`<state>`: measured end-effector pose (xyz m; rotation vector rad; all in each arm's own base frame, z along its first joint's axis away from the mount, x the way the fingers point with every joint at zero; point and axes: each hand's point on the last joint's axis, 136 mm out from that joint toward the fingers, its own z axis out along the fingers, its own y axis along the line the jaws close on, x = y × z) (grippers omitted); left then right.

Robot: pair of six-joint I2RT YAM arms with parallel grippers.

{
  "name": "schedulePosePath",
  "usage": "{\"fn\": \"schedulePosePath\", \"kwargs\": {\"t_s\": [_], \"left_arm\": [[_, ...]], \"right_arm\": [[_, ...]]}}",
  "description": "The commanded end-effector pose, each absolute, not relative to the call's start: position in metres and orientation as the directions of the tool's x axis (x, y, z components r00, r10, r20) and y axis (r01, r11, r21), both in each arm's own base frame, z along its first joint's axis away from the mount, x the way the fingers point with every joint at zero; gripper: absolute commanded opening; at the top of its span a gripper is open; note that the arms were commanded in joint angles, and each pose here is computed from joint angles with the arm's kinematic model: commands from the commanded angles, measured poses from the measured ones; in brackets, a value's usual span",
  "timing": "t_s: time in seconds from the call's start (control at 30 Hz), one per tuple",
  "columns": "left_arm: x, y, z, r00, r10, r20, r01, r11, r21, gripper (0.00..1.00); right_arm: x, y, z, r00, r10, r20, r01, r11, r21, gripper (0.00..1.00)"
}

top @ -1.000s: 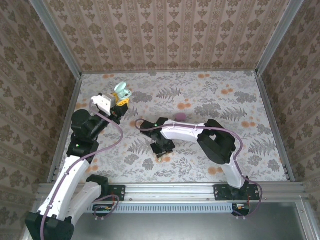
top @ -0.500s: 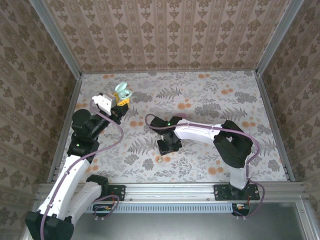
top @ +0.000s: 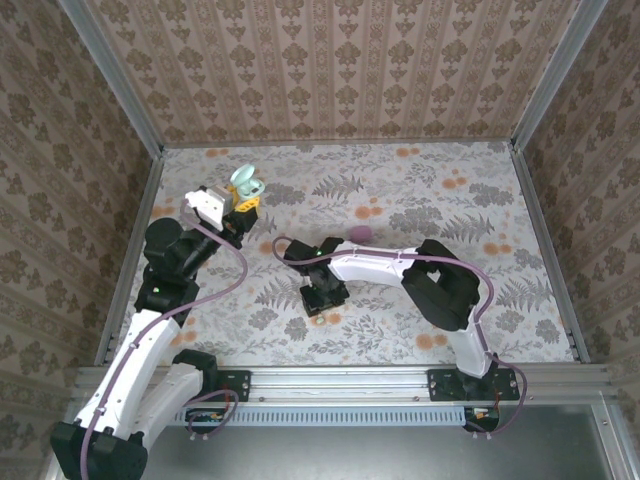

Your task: Insert wireless bluetooth earbuds into charging case

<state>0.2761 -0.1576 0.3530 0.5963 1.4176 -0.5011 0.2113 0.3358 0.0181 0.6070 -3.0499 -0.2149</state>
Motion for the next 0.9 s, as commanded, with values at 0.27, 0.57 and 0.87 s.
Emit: {"fn": "schedulePosePath", "kwargs": {"t_s": [0.27, 0.57, 0.87], "left_arm": [[0.276, -0.16, 0.361, 0.122, 0.006, -0.993, 0.649, 0.756, 0.084, 0.31], [0.277, -0.161, 0.362, 0.122, 0.004, -0.993, 0.653, 0.753, 0.083, 0.31], [0.276, -0.161, 0.362, 0.12, 0.003, -0.993, 0.654, 0.752, 0.081, 0.31]], "right_arm": [[0.196, 0.327, 0.013, -0.917, -0.391, 0.08, -0.385, 0.919, 0.081, 0.33], [0.192, 0.329, 0.006, -0.933, -0.345, 0.101, -0.338, 0.937, 0.084, 0.24], [0.199, 0.323, 0.012, -0.946, -0.318, 0.066, -0.314, 0.947, 0.065, 0.21]]}}
